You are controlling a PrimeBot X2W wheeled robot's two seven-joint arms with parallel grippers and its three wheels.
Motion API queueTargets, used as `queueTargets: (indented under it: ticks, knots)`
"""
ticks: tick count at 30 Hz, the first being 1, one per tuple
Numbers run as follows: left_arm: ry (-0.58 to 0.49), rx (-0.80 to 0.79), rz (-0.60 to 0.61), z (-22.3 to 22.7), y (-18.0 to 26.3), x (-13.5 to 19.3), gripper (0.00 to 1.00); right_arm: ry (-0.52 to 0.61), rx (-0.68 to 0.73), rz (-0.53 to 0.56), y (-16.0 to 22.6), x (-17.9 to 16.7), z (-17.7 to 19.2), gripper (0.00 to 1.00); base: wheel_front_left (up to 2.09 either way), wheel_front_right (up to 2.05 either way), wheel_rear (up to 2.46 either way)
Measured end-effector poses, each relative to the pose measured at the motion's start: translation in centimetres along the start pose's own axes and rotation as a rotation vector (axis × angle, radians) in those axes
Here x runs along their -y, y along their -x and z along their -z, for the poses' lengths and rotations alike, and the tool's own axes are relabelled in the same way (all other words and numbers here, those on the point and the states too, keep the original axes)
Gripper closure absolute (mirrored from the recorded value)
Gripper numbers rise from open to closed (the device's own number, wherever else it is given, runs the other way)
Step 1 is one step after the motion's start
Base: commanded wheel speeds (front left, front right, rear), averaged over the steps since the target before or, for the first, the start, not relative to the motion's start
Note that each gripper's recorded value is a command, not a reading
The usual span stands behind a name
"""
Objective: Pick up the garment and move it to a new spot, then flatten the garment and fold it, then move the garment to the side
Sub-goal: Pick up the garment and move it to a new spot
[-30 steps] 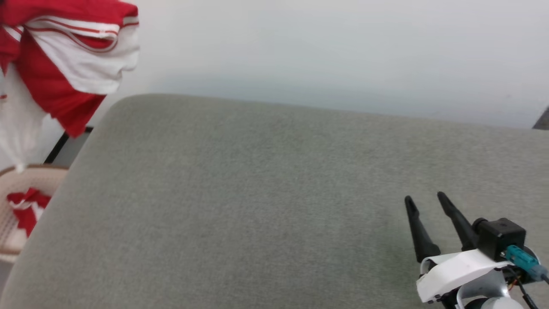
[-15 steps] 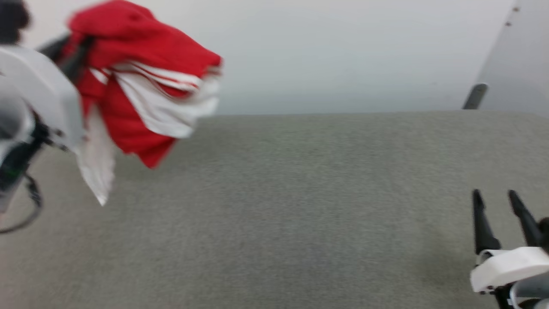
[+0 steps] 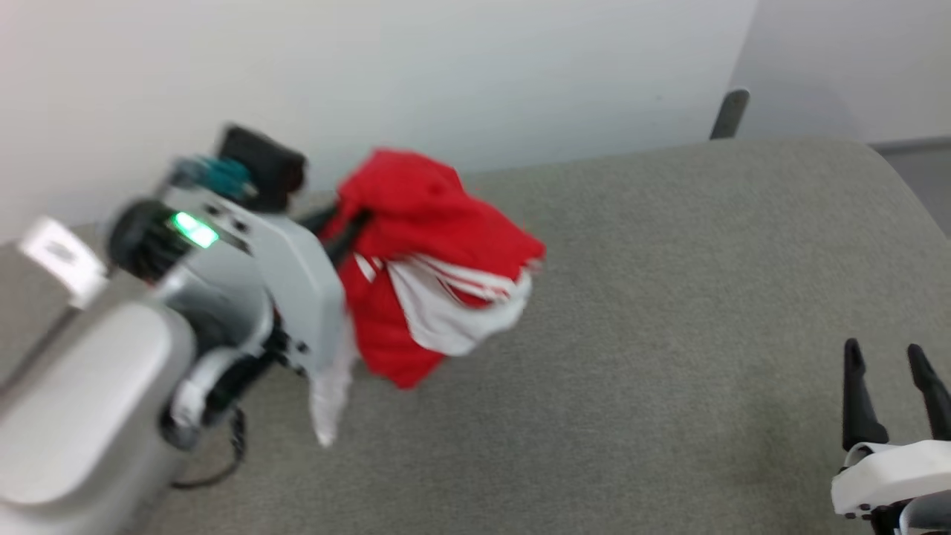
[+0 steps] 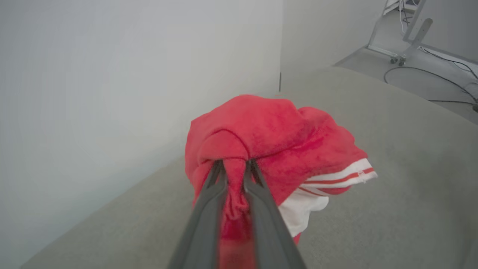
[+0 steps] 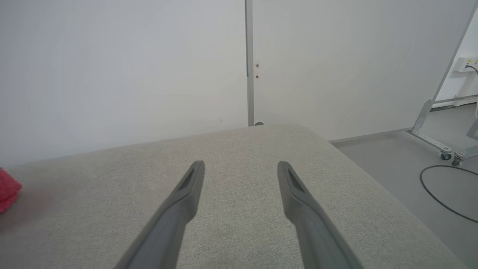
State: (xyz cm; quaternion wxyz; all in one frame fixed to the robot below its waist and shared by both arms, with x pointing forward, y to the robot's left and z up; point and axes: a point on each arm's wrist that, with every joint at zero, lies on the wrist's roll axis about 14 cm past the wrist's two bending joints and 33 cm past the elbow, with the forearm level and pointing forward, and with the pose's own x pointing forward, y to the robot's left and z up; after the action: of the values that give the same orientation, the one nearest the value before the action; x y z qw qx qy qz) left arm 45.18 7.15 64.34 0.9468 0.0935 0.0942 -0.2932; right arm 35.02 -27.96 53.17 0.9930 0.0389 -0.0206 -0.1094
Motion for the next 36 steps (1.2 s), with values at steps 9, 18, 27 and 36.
queueTargets:
  ticks: [9, 18, 27, 36]
  knots:
    - [0.125, -0.267, 0.134, 10.0, -3.9, 4.5, 1.0, -0.01, -0.057, 0.025, 0.2, 0.5, 2.3, 0.0, 0.0, 0.0, 0.0]
    - [0.176, -0.456, 0.189, 16.8, -5.2, 6.3, 1.0, -0.021, -0.089, 0.027, 0.1, 0.4, 3.6, 0.0, 0.0, 0.0, 0.0]
    - [0.215, -0.53, 0.21, 19.4, -5.2, 6.9, 0.24, -0.038, -0.091, 0.005, -0.2, -0.4, 4.0, 0.0, 0.0, 0.0, 0.0]
    - [0.256, -0.49, 0.187, 17.2, -4.3, 5.7, 0.0, -0.035, -0.075, -0.035, -0.1, -1.7, 3.2, 0.0, 0.0, 0.0, 0.0]
